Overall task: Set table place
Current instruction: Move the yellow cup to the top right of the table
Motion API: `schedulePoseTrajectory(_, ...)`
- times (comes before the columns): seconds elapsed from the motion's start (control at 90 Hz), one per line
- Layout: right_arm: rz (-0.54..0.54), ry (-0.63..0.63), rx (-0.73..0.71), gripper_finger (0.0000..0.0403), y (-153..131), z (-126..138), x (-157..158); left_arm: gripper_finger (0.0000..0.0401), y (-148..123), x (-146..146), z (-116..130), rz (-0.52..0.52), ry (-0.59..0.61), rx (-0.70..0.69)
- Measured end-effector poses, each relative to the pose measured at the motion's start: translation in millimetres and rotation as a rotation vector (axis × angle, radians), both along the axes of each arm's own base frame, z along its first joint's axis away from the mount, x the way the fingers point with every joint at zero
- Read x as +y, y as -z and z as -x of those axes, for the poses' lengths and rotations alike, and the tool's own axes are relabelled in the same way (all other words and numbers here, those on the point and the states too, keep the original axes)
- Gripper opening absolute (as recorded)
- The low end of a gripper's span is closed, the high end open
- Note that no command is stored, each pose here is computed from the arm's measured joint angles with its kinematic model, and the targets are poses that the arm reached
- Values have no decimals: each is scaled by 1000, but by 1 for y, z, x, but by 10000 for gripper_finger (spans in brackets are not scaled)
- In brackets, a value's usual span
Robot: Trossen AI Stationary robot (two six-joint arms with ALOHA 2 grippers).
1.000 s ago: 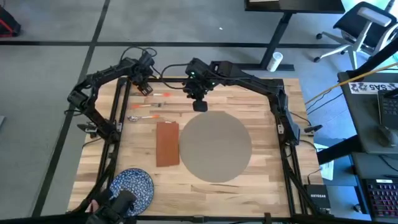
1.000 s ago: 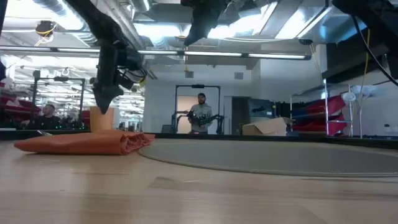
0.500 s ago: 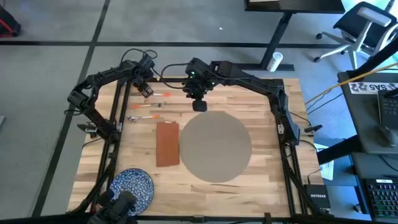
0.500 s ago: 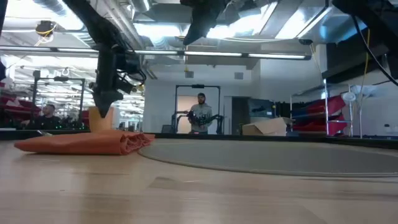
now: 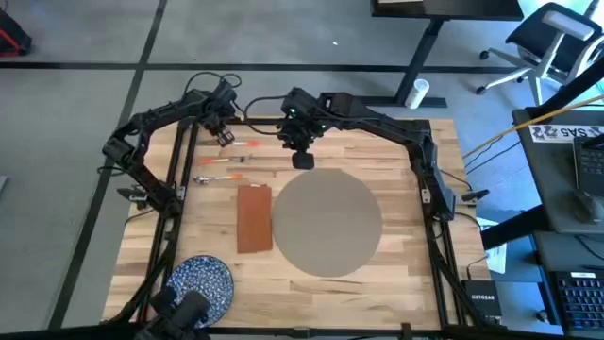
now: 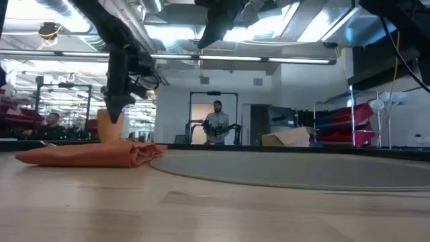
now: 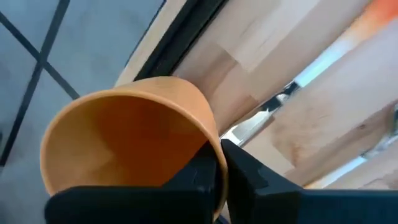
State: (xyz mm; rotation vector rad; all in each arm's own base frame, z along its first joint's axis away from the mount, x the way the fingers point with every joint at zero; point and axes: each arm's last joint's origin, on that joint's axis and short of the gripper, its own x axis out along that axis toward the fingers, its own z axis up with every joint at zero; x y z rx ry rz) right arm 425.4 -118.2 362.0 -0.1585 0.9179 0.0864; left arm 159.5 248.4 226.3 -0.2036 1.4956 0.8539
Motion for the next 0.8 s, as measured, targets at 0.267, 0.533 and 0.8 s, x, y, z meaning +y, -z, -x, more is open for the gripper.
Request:
schedulePoseTrajectory(0.267,-6,-14,-18,0,-14,11,3,0,-41,-10,-17,-47,62,-66)
schedulePoseTrajectory(0.533,27,79,-23,0,-50,58,-19,0,-53,-28,-43,-9,150,-157)
schedulePoseTrajectory(0.8,-31,176,-15,0,-72,110,-53,0,-53,-51,-68,20,241,-222)
